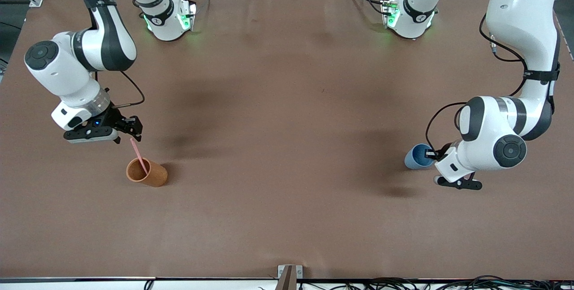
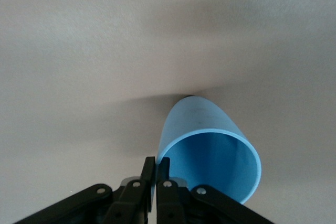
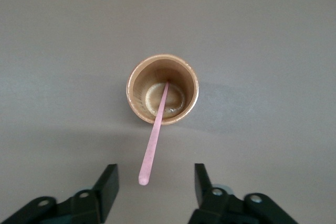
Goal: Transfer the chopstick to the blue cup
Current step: 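Grasp the chopstick with the right gripper while the left gripper grasps the cup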
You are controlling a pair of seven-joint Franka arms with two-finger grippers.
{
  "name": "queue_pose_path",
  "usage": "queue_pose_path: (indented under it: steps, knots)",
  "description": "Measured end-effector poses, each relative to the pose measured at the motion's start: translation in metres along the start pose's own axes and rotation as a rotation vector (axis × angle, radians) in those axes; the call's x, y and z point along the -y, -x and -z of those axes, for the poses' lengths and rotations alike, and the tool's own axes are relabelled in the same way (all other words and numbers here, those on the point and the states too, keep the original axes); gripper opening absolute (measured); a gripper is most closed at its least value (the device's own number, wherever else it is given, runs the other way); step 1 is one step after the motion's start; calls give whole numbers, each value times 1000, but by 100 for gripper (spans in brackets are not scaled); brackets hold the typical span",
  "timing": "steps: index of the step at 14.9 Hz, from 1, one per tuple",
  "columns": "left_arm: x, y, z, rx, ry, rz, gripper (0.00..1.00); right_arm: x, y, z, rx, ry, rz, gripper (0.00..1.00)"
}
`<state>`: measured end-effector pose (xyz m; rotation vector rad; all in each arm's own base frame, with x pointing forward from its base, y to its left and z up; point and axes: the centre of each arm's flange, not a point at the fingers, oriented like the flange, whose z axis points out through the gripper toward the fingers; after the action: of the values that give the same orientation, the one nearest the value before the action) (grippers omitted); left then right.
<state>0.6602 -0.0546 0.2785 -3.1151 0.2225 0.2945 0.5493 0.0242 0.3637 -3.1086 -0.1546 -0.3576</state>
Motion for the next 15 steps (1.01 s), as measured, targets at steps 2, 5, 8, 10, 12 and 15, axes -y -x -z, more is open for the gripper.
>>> queue_pose_path:
  steps: [2,5,8,10,12,15]
  knots:
    - [1,1,25,-24,-3,-3,4,0,-1,-3,-7,1,0,59]
    - [-21,15,87,-63,1,-39,4,0,0,-8,-5,1,0,50]
    - [-91,32,129,-61,24,-85,4,0,-1,-9,-10,2,-1,38]
    - [-154,41,129,-53,45,-76,4,0,-1,-9,-11,2,-2,29]
    - [-220,48,120,-43,53,-47,4,0,-1,-9,-12,2,-2,13]
    - [-296,55,107,-37,60,14,4,0,-4,-7,-19,2,-16,9]
